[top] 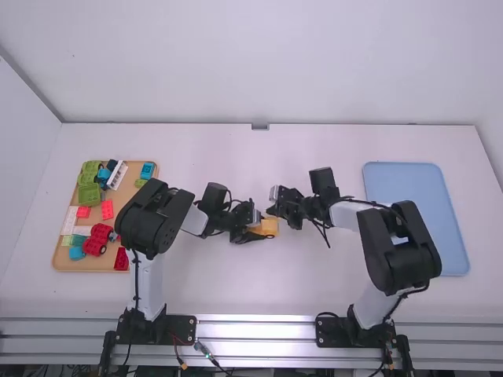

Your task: Assemble lego blocks to make yellow taxi

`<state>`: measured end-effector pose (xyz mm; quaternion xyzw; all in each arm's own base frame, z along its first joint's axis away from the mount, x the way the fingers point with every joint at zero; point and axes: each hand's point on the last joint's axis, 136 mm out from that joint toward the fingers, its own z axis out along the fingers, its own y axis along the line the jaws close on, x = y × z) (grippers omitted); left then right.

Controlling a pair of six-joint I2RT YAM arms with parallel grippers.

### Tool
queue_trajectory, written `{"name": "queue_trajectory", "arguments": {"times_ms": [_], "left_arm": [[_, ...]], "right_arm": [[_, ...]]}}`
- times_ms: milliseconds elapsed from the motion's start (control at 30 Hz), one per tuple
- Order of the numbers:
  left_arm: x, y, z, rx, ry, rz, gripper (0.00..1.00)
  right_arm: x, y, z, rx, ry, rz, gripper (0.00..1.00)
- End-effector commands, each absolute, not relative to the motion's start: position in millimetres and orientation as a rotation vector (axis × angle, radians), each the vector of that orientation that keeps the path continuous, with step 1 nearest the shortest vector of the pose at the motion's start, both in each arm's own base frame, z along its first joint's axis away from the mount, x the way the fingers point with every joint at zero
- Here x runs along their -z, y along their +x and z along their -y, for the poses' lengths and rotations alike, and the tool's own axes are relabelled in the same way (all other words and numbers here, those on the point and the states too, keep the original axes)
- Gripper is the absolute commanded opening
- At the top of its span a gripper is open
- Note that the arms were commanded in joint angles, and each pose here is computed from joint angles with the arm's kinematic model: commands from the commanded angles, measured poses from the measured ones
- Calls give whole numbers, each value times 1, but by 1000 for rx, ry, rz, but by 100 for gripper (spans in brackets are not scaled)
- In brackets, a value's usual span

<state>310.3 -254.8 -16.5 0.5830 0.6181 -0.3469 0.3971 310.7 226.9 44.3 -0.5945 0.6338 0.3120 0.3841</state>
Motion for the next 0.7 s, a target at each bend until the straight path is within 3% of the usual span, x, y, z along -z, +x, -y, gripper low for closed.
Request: {"name": "queue_trajectory", "arguments": {"times_ms": [0,67,100,133,267,333,667], "left_arm": [[25,317,251,858,1464,-1618,47],[23,318,254,863,1471,-1613,50],[23,319,255,865,1471,-1616,54],[23,319,255,868,1471,-1618,57],[21,324,253,871,1464,-1635,88],[22,323,255,875,1468,-1639,96],[13,328,249,914,1451,-1719,99]], "right_arm": [[-87,326,-230,-736,-1500,-1508,30],[-98,323,-227,-714,-1499,-1512,94],[-101,323,-223,-678,-1500,-1538,99],[-101,323,-222,-667,-1500,-1549,99],[-100,325,-215,-597,-1504,-1600,99],[-99,325,-216,-589,-1510,-1605,99],[-100,328,-215,-574,-1505,-1601,99]]}}
